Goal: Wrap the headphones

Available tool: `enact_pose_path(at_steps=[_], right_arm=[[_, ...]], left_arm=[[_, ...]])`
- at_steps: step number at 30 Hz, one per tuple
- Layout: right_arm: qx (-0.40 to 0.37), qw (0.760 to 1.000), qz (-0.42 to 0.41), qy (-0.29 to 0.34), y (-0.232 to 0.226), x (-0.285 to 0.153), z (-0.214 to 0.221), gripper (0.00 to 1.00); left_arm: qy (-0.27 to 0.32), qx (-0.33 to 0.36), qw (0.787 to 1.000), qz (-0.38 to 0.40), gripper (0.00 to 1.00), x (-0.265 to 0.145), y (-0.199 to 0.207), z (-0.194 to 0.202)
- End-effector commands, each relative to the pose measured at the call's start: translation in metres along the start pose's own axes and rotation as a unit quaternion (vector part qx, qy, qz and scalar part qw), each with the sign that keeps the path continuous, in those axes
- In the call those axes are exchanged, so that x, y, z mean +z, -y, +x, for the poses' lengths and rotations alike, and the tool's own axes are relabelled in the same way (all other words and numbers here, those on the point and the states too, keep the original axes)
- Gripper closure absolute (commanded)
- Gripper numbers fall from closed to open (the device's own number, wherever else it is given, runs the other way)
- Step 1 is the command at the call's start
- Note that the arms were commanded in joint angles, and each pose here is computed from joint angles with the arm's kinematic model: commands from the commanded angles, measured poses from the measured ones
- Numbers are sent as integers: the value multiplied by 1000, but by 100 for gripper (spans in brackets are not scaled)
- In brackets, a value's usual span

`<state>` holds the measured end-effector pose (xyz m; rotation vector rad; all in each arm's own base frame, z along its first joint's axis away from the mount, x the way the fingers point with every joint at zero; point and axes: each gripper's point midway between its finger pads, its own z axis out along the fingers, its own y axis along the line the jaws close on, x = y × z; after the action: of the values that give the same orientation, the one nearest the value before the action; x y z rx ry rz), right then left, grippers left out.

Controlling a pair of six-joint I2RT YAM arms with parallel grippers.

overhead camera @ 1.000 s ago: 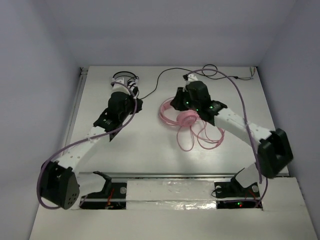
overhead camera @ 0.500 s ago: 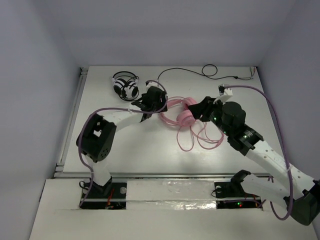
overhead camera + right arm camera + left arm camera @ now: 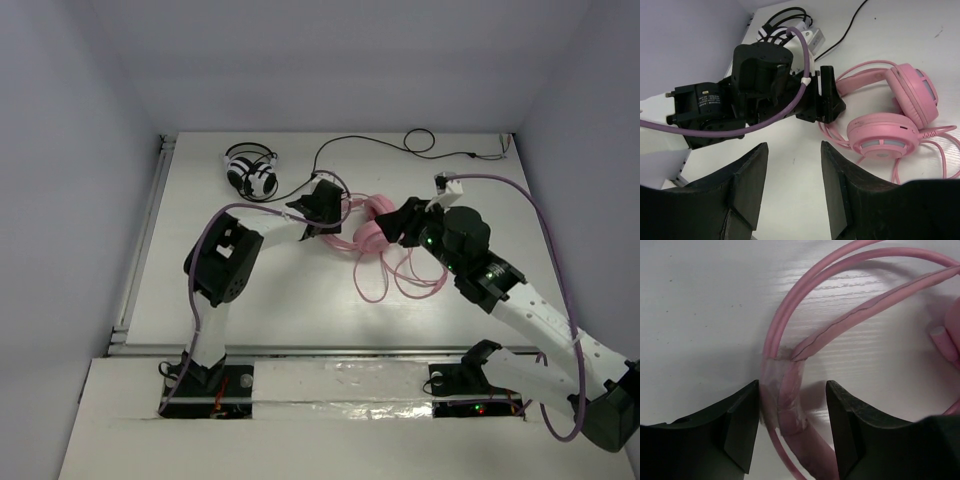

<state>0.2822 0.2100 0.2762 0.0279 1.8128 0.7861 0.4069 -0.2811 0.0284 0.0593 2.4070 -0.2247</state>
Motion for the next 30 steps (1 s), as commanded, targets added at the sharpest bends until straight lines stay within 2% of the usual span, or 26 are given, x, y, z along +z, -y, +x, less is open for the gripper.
enact_pose_path(at_steps=[1, 4, 6, 7, 8, 11, 14, 15, 17, 18, 20, 22, 23, 25, 26, 27, 28, 30], right_arm=[[-2, 1000, -14, 20, -7, 2, -11, 47], [4, 999, -24, 36, -12, 1, -19, 47], [6, 999, -22, 41, -12, 0, -21, 47], [7, 999, -22, 44, -12, 0, -22, 47], [9, 999, -20, 47, -11, 0, -23, 47], [12, 998, -19, 52, -10, -3, -25, 47], [10, 998, -15, 61, -9, -6, -28, 50], [10, 998, -19, 64, -9, -7, -29, 66], [8, 997, -32, 64, -14, -8, -29, 86], [8, 998, -33, 59, -15, -5, -27, 100], [7, 998, -37, 51, -18, -1, -25, 100], [8, 997, -55, 56, -26, 0, -31, 100], [8, 996, -61, 62, -29, -1, -34, 100], [8, 994, -77, 83, -37, -4, -45, 84], [5, 993, -81, 92, -36, -4, -50, 73], [-1, 990, -109, 86, -45, -4, -46, 44], [-6, 987, -127, 94, -48, -3, -48, 35], [-15, 985, -152, 80, -52, 1, -39, 26]], left_arm=[[3, 18, 1000, -7, 51, -1, 6, -5], [-1, 26, 1000, -16, 58, 3, 6, 1], [-3, 29, 999, -24, 74, 7, 4, 4], [-1, 29, 999, -27, 85, 8, 3, 3], [2, 29, 999, -30, 100, 9, 2, 1], [16, 30, 999, -27, 100, -1, 6, -15], [47, 31, 998, 10, 100, -39, 22, -53], [70, 24, 997, 29, 100, -63, 26, -76], [94, 25, 994, 40, 100, -92, 23, -105], [111, 20, 992, 55, 100, -115, 23, -123], [107, 15, 992, 62, 100, -136, 6, -142], [133, 5, 987, 89, 100, -169, 2, -173], [142, -5, 986, 83, 100, -181, -15, -190], [150, -17, 984, 99, 100, -202, -26, -203], [150, -21, 982, 109, 100, -212, -31, -210], [156, -28, 981, 116, 100, -222, -41, -218], [159, -32, 979, 121, 100, -230, -44, -222], [173, -39, 975, 137, 100, -253, -50, -236]])
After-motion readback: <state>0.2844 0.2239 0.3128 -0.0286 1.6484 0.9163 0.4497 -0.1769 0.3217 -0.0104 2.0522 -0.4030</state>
